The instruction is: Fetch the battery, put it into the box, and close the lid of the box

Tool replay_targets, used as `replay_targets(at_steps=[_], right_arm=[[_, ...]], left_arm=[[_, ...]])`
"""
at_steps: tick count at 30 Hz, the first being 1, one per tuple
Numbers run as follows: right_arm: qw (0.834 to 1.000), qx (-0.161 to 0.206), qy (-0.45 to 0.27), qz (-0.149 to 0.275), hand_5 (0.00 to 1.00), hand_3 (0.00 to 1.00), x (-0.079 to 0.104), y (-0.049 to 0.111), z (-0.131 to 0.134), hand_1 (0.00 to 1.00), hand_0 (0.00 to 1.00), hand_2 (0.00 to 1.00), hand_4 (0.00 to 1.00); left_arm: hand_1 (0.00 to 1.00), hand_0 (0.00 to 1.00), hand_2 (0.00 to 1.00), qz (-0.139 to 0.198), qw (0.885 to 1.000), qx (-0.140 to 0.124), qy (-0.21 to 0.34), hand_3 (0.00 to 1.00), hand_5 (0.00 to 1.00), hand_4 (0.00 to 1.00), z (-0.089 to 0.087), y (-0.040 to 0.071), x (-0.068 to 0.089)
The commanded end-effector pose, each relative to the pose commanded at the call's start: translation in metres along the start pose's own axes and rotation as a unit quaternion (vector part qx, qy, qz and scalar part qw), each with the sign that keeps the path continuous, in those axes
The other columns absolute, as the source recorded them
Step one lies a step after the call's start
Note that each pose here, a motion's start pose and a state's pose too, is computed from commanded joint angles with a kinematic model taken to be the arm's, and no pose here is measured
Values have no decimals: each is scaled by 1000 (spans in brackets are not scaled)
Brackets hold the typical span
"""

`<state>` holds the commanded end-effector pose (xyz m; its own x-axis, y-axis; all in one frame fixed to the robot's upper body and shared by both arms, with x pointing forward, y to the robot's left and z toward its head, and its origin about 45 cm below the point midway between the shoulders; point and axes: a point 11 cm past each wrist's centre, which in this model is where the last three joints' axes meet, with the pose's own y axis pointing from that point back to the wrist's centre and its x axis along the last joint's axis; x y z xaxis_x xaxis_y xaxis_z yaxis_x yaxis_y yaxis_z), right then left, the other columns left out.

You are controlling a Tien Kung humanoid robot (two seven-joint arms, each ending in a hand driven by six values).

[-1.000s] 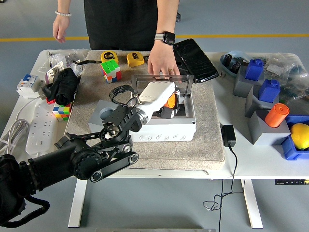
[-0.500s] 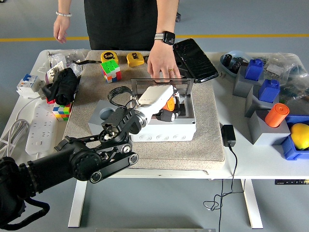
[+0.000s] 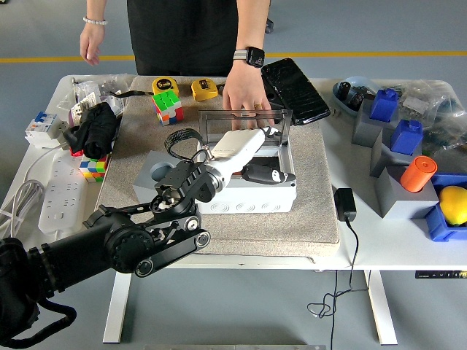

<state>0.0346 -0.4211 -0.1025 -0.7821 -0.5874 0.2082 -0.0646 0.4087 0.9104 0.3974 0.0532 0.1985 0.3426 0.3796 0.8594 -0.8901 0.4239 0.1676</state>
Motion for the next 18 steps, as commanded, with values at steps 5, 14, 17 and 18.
replay_targets(at_steps=[5, 14, 17, 18], right_arm=[[1000, -1, -1, 0, 546, 559, 0, 0, 1, 621, 595, 616, 966], [1000, -1, -2, 0, 546, 560, 0, 0, 2, 621, 595, 617, 967], [1000, -2, -2, -1, 546, 560, 1, 0, 3, 621, 595, 617, 967], [1000, -2, -2, -1, 545, 560, 1, 0, 3, 621, 596, 616, 967]], left_arm=[[827, 732, 828, 23, 998, -46, 40, 839, 656, 998, 25, 7, 10], [589, 452, 622, 85, 979, -124, 139, 681, 656, 998, 52, 19, 39], [589, 452, 622, 109, 973, -135, 155, 681, 656, 998, 53, 20, 52], [644, 585, 642, 117, 971, -135, 157, 680, 639, 998, 52, 19, 57]])
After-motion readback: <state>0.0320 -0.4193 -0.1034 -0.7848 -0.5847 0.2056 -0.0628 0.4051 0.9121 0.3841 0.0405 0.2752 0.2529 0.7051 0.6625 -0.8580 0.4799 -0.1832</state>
